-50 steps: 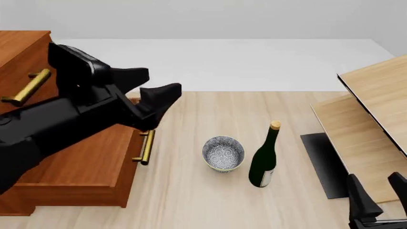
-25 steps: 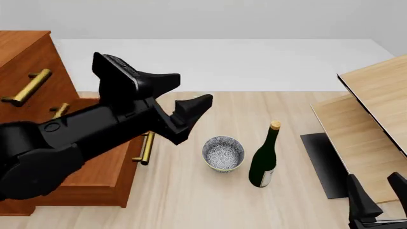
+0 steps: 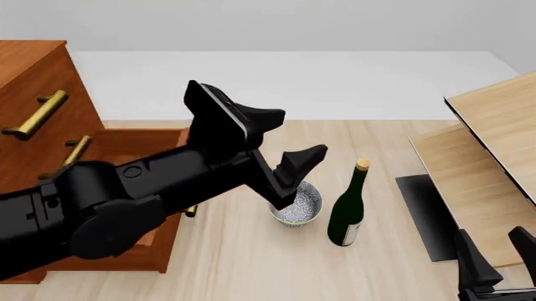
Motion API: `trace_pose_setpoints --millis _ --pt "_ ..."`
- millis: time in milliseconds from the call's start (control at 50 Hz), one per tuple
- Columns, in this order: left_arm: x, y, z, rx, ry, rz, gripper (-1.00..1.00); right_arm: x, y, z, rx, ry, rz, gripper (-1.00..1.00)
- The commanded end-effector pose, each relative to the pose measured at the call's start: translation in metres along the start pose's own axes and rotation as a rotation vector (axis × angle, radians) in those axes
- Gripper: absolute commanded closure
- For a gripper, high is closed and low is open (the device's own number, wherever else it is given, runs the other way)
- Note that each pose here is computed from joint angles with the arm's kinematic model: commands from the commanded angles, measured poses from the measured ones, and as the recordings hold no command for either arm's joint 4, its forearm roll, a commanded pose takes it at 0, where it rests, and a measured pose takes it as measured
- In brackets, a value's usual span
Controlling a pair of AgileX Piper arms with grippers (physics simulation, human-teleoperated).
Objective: Put the wine bottle in the bottom drawer of the cabinet.
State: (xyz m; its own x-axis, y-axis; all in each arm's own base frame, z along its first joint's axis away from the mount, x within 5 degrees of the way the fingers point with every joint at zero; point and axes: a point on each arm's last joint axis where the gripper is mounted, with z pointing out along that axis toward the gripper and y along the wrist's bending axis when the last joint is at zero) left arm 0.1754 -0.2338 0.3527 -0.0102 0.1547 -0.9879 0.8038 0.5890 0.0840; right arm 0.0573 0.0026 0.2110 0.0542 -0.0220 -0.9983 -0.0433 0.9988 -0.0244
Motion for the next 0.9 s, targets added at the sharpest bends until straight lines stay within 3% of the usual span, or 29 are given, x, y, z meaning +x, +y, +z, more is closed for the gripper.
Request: trace_pose_setpoints --millis 20,360,560,740,900 --pt "0.001 -0.013 0.015 0.044 0.011 0.024 -1.00 0.000 0.000 0.000 -0.004 0.003 0.002 -1.00" --pt "0.002 -0.026 0.033 0.081 0.026 0.037 -1.00 0.000 0.001 0.000 -0.009 0.005 0.003 -1.00" --pt "0.013 -0.022 0.053 0.066 0.055 0.043 -1.00 0.001 0.001 0.000 -0.009 0.007 0.006 -1.00" --pt "0.026 -0.031 0.069 0.088 0.090 0.045 -1.00 0.001 0.000 0.000 -0.006 0.008 0.009 -1.00" --pt "0.030 -0.026 0.080 0.072 0.102 0.004 -1.00 0.001 0.000 0.000 -0.003 0.010 0.014 -1.00"
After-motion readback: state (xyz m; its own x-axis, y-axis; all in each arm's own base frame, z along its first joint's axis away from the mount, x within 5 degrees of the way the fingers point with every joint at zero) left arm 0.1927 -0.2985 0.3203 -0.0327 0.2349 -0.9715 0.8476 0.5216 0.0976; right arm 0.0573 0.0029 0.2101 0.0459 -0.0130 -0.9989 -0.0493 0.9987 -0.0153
